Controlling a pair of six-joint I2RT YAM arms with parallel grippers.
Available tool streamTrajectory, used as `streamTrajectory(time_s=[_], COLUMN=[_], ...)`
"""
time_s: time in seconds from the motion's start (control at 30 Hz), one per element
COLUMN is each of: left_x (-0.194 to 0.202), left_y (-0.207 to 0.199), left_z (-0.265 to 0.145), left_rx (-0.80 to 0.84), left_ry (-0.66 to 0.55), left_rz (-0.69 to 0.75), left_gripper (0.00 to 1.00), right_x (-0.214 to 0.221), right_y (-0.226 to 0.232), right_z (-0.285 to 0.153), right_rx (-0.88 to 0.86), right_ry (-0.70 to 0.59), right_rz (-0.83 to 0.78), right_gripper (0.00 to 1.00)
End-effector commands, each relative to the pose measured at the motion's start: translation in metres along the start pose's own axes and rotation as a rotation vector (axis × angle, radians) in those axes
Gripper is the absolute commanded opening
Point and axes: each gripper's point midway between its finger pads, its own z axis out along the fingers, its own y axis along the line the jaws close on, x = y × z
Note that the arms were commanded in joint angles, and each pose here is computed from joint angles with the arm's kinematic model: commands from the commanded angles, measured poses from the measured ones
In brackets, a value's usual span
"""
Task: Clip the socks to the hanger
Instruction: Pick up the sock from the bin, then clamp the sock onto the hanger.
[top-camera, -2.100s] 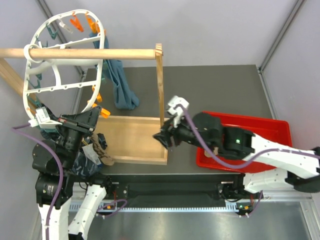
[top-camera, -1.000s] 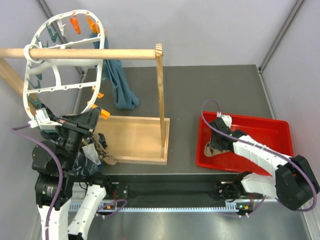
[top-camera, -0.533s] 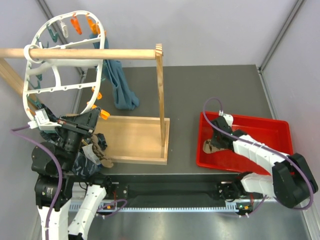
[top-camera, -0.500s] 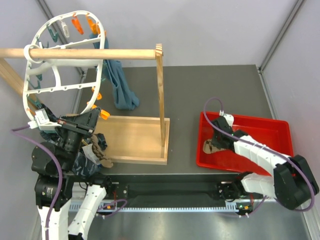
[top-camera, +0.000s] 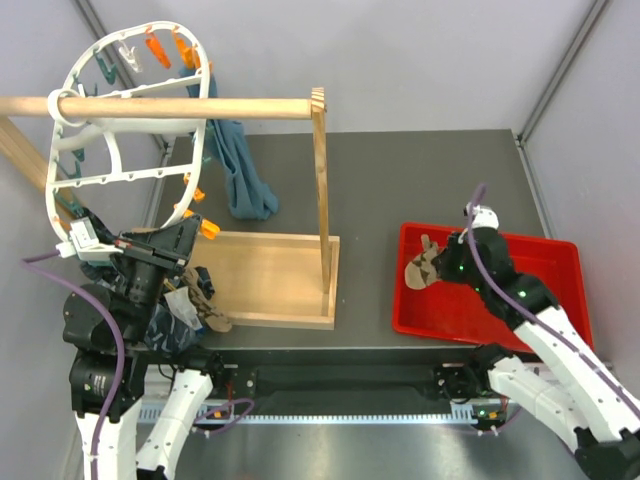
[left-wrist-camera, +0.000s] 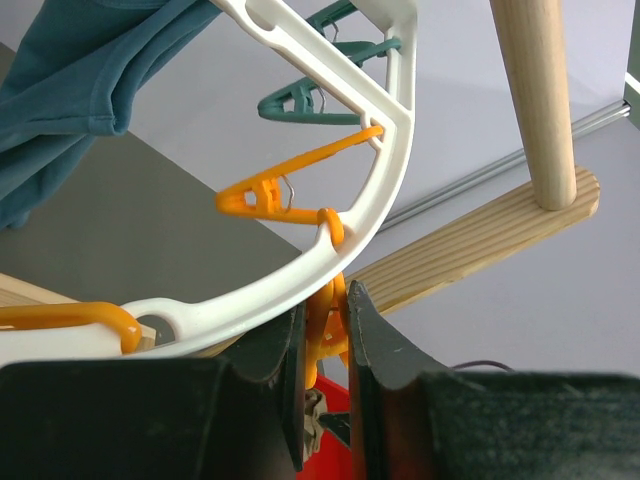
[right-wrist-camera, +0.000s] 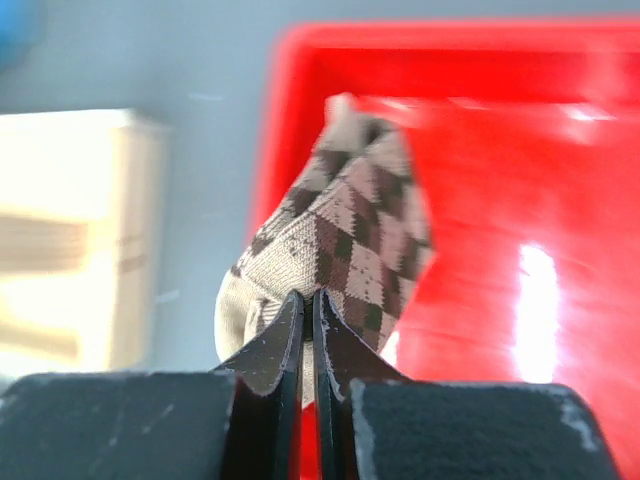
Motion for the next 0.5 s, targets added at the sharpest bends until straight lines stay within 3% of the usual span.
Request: streamTrajectory(time_s=[0.0,0.2,0.47], left_x=[-0.008,-0.006,-0.005], left_y=[-0.013,-0.013,-0.014], left_z=[-0.003,-0.003,-0.003], left_rx=[0.044,0.044,0.047], left_ry=[-0.028,-0.021,-0.013], left_rz=[-0.001,-0.008,-0.017], left_gripper=[0.0,0.0,0.0], right_x=[-0.029,-0.035,-0.031], right_y=[0.054,0.133,0.203], right_z=[-0.05,-0.119,-0.157], right_rx=[-0.339,-0.808,-1.045], right_ry=[-0.081,-0.027,0.011], right_rz=[-0.061,-0.084,-0.096], right_gripper=[0.0,0.0,0.0])
